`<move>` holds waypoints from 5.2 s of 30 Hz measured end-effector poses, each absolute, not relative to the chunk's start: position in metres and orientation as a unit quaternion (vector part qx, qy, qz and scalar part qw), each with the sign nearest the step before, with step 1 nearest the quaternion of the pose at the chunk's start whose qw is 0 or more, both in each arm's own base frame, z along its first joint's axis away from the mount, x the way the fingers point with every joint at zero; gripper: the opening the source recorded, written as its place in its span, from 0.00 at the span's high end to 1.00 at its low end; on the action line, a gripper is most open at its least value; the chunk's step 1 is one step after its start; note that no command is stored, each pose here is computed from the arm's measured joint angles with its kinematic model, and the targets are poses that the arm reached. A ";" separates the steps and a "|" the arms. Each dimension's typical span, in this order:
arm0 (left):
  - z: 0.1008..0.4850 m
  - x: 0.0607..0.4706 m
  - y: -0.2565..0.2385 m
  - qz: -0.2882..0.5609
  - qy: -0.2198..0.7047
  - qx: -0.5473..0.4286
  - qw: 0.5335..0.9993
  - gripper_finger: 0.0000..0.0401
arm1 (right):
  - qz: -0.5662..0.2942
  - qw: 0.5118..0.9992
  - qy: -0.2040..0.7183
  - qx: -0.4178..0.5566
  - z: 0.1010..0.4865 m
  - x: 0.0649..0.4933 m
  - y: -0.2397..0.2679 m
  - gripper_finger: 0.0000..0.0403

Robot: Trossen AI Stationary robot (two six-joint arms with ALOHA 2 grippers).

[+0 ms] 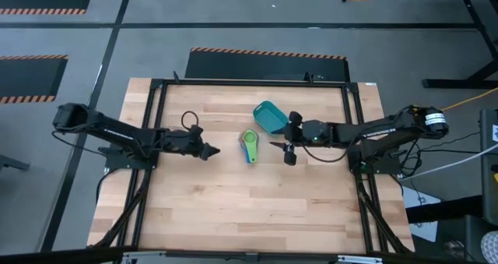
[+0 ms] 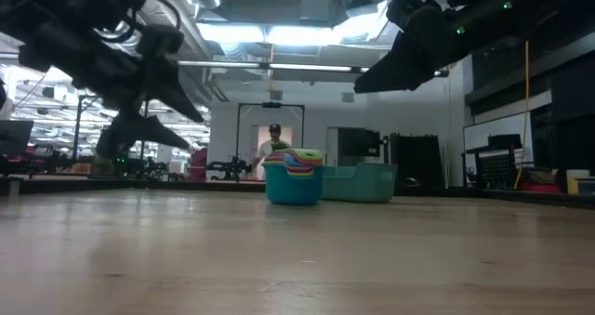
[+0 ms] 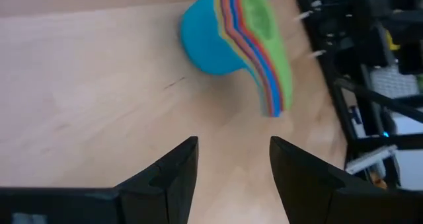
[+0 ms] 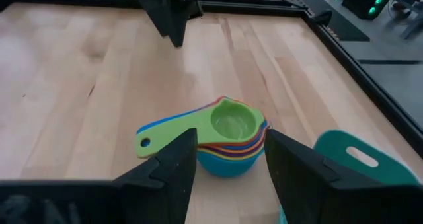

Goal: Nest measuring cups in basket
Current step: Put the nested measuring cups into the green bin

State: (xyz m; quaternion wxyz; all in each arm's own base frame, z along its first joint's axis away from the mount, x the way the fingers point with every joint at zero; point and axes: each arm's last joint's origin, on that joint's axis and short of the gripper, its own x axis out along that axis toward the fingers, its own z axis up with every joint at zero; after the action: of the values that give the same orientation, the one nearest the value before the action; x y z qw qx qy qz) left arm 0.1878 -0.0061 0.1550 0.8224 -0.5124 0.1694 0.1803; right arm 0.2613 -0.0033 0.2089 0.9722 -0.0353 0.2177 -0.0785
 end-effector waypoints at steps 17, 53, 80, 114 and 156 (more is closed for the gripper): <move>0.123 0.225 -0.008 0.163 0.106 -0.565 0.802 0.55 | -0.078 0.971 0.221 -0.037 0.207 0.262 -0.003 0.55; 0.097 0.303 0.002 0.092 0.070 -0.601 0.790 0.55 | -0.080 0.963 0.258 -0.024 0.198 0.260 -0.003 0.55; 0.094 0.302 0.001 0.098 0.086 -0.641 0.756 0.55 | -0.082 0.941 0.328 -0.019 0.120 0.291 -0.003 0.55; 0.094 0.302 0.001 0.068 0.111 -0.654 0.745 0.55 | -0.041 0.958 0.285 -0.007 0.113 0.301 0.004 0.55; 0.125 0.277 0.010 0.063 0.069 -0.463 0.881 0.55 | -0.042 0.956 0.290 -0.008 0.113 0.301 0.003 0.55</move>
State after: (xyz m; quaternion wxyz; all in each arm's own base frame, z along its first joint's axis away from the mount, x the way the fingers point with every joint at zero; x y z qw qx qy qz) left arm 0.2774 0.0097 0.1247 0.8815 -0.4629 0.0693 0.0628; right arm 0.3006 0.0035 0.1128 0.9562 -0.0081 0.2895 -0.0425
